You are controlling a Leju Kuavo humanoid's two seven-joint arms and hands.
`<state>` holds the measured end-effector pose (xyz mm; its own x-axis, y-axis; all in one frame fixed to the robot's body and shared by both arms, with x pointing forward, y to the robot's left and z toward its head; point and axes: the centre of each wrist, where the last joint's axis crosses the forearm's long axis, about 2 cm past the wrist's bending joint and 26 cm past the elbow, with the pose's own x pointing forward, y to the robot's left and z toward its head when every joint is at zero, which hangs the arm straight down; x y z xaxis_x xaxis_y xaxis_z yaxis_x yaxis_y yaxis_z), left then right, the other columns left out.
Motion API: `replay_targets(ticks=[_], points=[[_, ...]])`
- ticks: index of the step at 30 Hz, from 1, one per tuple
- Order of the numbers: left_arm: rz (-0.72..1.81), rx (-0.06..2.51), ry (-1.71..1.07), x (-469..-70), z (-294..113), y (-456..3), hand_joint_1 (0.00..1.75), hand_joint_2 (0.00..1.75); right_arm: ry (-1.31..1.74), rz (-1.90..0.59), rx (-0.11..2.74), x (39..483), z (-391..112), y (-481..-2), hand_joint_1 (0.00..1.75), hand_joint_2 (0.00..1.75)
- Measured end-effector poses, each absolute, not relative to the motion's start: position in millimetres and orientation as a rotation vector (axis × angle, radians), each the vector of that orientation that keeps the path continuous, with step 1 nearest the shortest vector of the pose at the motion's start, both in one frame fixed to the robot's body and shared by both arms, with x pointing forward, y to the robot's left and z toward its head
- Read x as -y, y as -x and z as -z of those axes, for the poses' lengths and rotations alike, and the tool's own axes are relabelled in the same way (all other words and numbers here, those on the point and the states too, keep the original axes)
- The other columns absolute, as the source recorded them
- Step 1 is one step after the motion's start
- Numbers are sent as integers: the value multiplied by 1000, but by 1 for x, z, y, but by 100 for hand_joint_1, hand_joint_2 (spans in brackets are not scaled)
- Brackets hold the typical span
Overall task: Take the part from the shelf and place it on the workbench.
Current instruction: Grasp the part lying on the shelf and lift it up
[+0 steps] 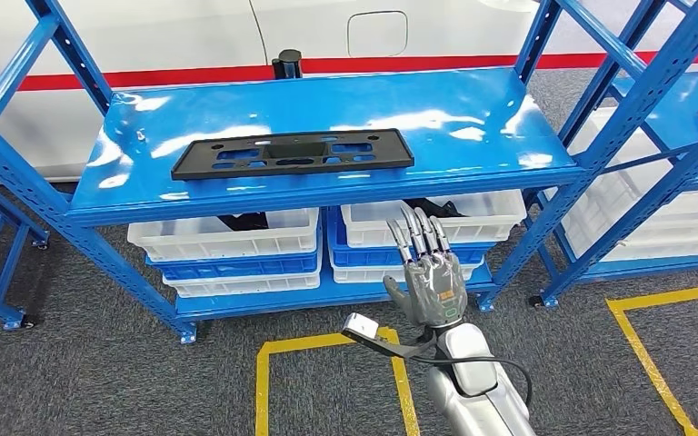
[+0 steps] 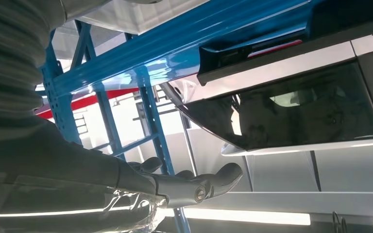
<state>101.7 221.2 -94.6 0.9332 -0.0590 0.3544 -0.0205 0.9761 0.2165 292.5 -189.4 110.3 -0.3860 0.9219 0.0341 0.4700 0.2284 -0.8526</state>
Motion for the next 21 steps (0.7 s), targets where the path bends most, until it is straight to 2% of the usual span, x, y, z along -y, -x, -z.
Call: replay_targets(ticks=[21], points=[[34, 364, -205, -220, 96, -96, 0, 0, 1272, -1057, 1962, 193, -108, -279, 0, 175]])
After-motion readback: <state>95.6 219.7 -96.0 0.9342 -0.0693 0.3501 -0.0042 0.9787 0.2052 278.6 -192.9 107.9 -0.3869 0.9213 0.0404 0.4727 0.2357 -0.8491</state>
